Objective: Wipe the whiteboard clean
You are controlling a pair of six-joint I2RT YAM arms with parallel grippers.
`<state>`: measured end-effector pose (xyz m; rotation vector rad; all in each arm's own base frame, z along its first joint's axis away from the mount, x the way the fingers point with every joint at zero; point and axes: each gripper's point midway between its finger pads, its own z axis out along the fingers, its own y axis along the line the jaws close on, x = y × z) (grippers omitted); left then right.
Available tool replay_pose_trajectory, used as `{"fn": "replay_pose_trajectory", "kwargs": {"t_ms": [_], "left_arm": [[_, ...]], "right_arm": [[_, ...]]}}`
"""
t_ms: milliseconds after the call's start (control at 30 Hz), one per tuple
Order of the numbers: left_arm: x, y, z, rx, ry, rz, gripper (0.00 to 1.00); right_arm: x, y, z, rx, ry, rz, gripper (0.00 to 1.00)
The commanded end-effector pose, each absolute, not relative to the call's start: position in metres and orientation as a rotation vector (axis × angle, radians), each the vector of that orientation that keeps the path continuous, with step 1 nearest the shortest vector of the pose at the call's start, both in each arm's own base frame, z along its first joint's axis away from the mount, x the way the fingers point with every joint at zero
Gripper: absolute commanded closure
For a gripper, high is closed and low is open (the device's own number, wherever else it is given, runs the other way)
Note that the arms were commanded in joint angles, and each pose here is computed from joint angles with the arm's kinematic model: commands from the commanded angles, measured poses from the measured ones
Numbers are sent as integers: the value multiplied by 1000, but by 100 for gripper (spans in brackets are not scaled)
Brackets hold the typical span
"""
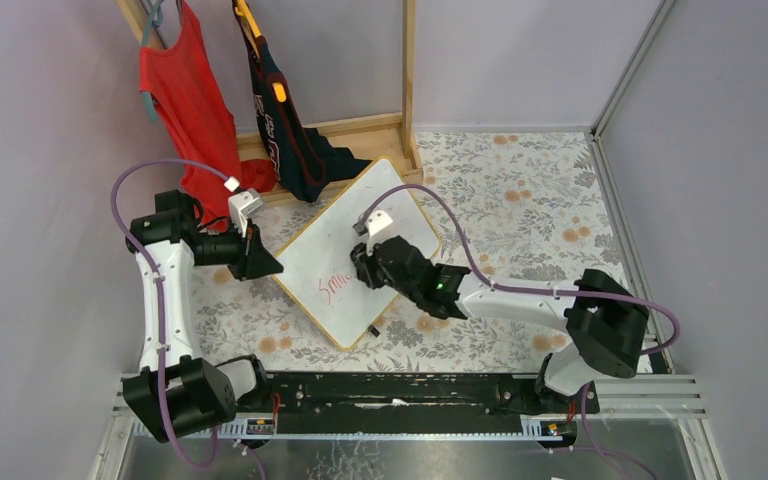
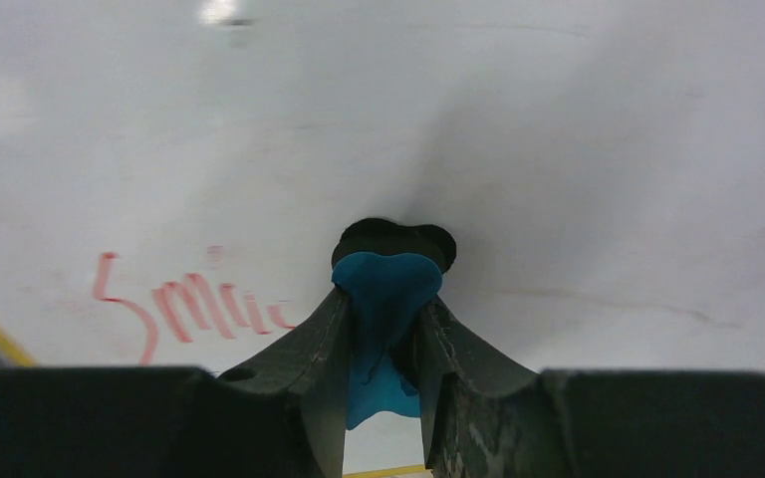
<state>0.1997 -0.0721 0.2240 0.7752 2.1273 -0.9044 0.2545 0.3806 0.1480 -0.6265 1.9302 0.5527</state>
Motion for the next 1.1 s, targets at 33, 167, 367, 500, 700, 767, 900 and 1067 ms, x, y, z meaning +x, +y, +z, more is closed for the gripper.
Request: {"fn": "replay_pose_trajectory", "kwargs": {"t_ms": [33, 167, 367, 500, 700, 767, 900, 1067], "left_arm": [[188, -75, 212, 857, 2151, -903, 100], [187, -75, 212, 856, 2151, -904, 100], [187, -76, 213, 855, 2151, -903, 100], [187, -76, 213, 854, 2151, -903, 100], [186, -76, 213, 857, 2150, -901, 100], [186, -76, 214, 858, 2149, -900, 100], [186, -76, 214, 860, 2148, -894, 100], [186, -76, 213, 862, 2152, -896, 100]], "right_arm": [[203, 450, 175, -726, 1857, 759, 100], [185, 474, 167, -783, 1861, 810, 100], [170, 482, 164, -812, 1852, 843, 100], [179, 471, 162, -786, 1857, 767, 100], [207, 431, 158, -735, 1860, 587, 100], [220, 415, 155, -702, 1874, 550, 100], [245, 379, 151, -620, 1904, 490, 100], [262, 350, 147, -565, 1924, 437, 100]]}}
